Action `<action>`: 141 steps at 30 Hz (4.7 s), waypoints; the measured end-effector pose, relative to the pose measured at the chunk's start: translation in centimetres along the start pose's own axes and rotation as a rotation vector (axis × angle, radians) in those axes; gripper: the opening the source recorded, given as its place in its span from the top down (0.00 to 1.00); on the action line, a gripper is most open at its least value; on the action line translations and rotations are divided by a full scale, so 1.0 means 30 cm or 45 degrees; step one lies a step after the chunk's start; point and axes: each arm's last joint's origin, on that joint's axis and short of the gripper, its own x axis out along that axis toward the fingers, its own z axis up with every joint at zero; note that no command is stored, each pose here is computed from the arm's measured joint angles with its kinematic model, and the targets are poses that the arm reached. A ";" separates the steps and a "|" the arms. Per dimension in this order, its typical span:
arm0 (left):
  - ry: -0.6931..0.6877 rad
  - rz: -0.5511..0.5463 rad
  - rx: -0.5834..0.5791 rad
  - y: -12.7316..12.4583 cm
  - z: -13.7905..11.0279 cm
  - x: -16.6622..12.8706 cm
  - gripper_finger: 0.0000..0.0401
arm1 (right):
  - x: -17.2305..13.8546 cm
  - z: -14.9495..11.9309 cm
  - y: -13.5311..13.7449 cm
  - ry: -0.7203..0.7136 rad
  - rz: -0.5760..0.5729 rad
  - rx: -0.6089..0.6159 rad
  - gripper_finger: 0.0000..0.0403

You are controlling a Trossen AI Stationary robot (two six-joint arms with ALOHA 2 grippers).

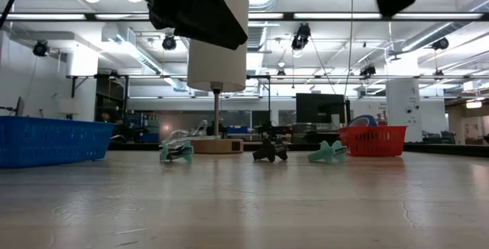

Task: Pick and place Stapler, Stapler remover, tape
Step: Put the left light blue staple remover into the blue bin

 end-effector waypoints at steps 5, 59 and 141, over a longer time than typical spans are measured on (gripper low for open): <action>0.025 -0.025 0.012 0.001 -0.015 0.003 0.61 | -0.079 -0.026 -0.116 -0.015 -0.141 -0.013 0.98; 0.515 0.161 0.112 0.206 -0.127 0.098 0.61 | -0.409 -0.230 -0.241 -0.112 -0.794 -0.067 0.98; 0.858 -0.121 0.954 0.249 -0.191 0.105 0.99 | -0.407 -0.232 -0.241 -0.108 -0.794 -0.069 0.98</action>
